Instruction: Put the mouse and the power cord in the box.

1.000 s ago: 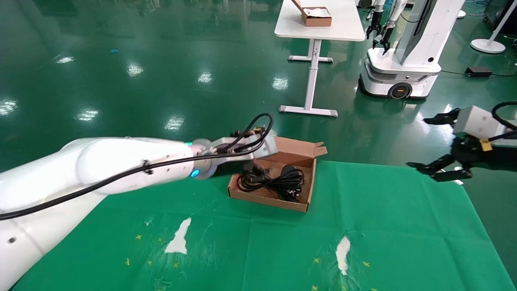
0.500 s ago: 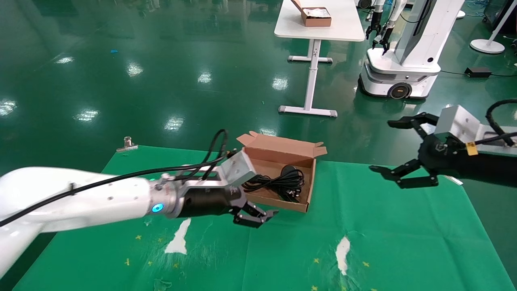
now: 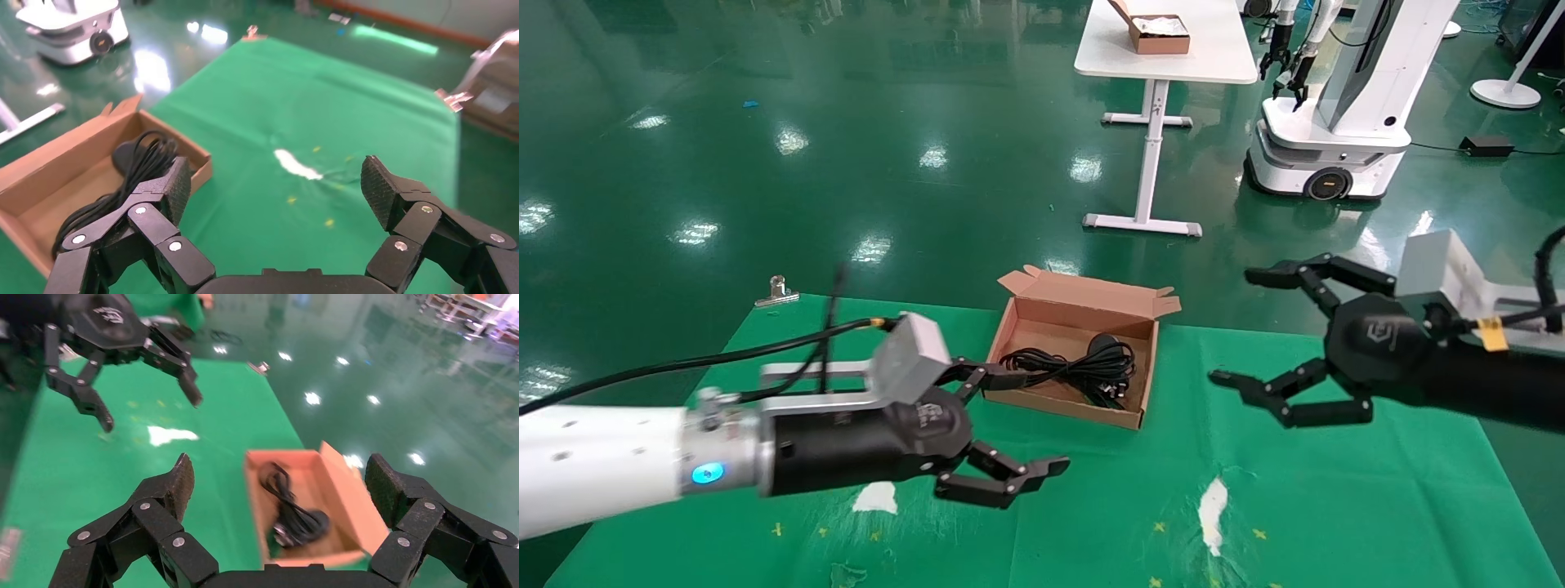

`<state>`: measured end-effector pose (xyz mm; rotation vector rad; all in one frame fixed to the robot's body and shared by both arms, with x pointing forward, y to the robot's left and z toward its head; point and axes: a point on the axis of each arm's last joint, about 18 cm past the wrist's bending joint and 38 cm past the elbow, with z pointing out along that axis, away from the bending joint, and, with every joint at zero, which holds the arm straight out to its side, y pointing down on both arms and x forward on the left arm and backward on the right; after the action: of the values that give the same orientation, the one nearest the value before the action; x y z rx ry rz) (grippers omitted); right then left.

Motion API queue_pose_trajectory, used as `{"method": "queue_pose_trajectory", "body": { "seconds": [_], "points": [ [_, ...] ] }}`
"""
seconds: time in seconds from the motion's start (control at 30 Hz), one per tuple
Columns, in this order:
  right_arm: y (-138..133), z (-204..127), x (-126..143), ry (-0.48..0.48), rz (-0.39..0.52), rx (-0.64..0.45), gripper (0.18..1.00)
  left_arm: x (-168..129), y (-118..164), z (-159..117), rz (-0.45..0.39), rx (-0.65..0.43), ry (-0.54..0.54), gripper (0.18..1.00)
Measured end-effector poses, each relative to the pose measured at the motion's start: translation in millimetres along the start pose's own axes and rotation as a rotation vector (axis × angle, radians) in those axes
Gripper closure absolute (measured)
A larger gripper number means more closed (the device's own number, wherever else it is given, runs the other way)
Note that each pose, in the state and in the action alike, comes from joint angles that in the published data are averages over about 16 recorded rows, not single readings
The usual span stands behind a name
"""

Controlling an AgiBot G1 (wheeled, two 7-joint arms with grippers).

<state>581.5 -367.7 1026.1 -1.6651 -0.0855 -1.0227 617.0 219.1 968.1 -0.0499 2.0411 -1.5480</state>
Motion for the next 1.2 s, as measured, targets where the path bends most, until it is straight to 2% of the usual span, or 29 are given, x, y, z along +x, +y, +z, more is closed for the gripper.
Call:
{"method": "queue_pose_trajectory", "body": {
  "seconds": [0.3,0.7,0.93,1.2],
  "points": [
    [-20,2,-40,-0.11,0.078,0.098,0.178,27,-11,-56,-0.005,0.125,0.066,0.184],
    [-47,-4,-98,-0.278,0.176,0.193,0.178,69,-32,-124,0.063,0.24,0.151,0.184],
    [-57,-7,-119,-0.343,0.206,0.219,0.178,81,-39,-143,0.093,0.264,0.178,0.184],
    [-59,-9,-123,-0.355,0.21,0.224,0.178,83,-40,-144,0.096,0.266,0.18,0.184]
  ]
}}
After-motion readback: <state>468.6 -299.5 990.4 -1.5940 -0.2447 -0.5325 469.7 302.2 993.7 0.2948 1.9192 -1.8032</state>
